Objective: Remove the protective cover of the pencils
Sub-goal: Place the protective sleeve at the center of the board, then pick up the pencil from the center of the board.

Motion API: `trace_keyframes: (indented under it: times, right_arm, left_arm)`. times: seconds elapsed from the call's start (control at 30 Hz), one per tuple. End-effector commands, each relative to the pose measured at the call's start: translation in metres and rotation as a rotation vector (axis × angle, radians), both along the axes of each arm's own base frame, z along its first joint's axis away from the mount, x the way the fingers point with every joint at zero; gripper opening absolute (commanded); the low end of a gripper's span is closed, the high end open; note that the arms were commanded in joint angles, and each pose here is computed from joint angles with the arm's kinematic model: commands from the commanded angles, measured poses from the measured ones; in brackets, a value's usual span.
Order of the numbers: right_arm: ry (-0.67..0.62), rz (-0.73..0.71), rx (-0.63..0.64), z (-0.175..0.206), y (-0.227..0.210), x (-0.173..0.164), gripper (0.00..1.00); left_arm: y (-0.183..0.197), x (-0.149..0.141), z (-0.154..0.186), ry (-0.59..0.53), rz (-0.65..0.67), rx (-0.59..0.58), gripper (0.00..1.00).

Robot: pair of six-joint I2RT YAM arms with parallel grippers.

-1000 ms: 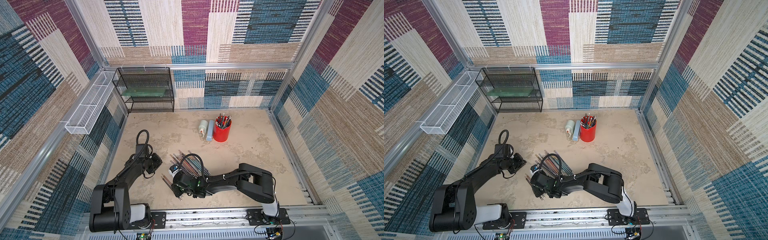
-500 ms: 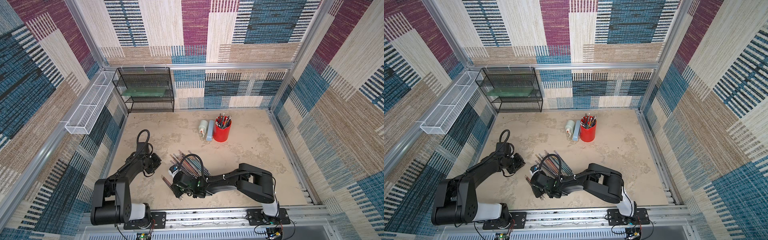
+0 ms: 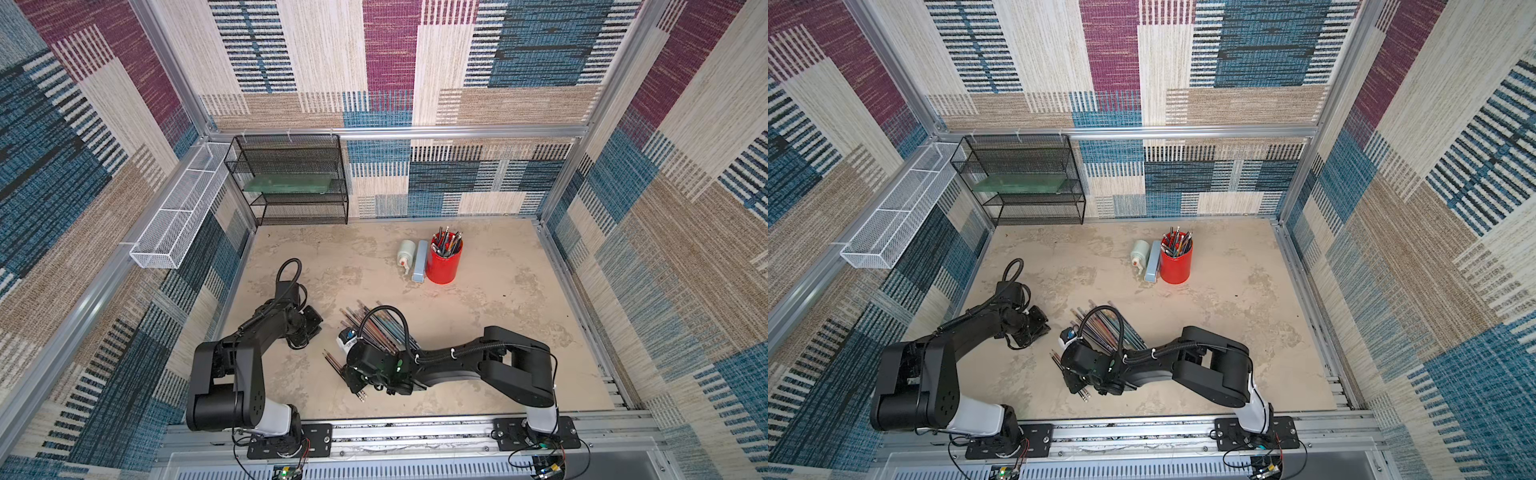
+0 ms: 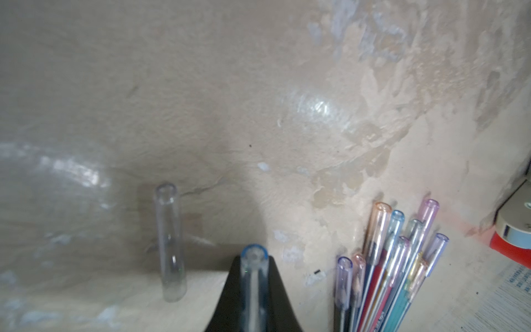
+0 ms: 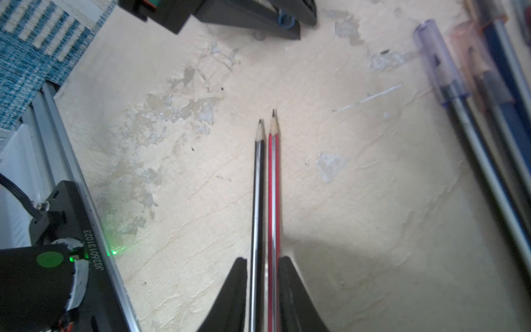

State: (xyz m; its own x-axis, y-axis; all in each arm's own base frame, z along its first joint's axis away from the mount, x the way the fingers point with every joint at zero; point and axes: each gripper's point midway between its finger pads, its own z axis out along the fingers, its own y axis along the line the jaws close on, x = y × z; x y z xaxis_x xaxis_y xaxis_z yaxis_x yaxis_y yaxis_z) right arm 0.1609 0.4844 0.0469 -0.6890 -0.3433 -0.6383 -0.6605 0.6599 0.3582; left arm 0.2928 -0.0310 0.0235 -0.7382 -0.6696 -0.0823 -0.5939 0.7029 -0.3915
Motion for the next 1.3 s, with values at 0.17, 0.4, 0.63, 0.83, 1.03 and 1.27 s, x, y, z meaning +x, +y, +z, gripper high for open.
trace_keyframes:
  times: [0.17,0.4,0.63,0.83,1.03,1.27]
  right_arm:
    - [-0.058,-0.071,0.014,0.020,-0.020,0.023,0.27]
    - [-0.078,-0.143,-0.002,0.024,-0.045,0.046,0.29]
    - [-0.082,-0.188,-0.035,0.019,-0.063,0.060,0.29]
    - [-0.083,-0.189,-0.055,0.016,-0.066,0.063,0.30]
    - [-0.088,-0.194,-0.093,0.008,-0.065,0.067,0.30]
    - [-0.086,-0.197,-0.107,0.005,-0.067,0.071,0.30]
  left_arm:
    - [0.015,-0.003,0.000,0.054,-0.022,0.098,0.00]
    - [0.017,-0.001,-0.005,0.087,-0.034,0.107,0.00]
    - [0.018,-0.001,-0.005,0.100,-0.038,0.119,0.00]
    - [0.022,-0.001,0.000,0.092,-0.032,0.140,0.01]
    - [0.020,-0.001,-0.003,0.101,-0.037,0.126,0.05]
    - [0.019,-0.001,-0.004,0.106,-0.038,0.124,0.08]
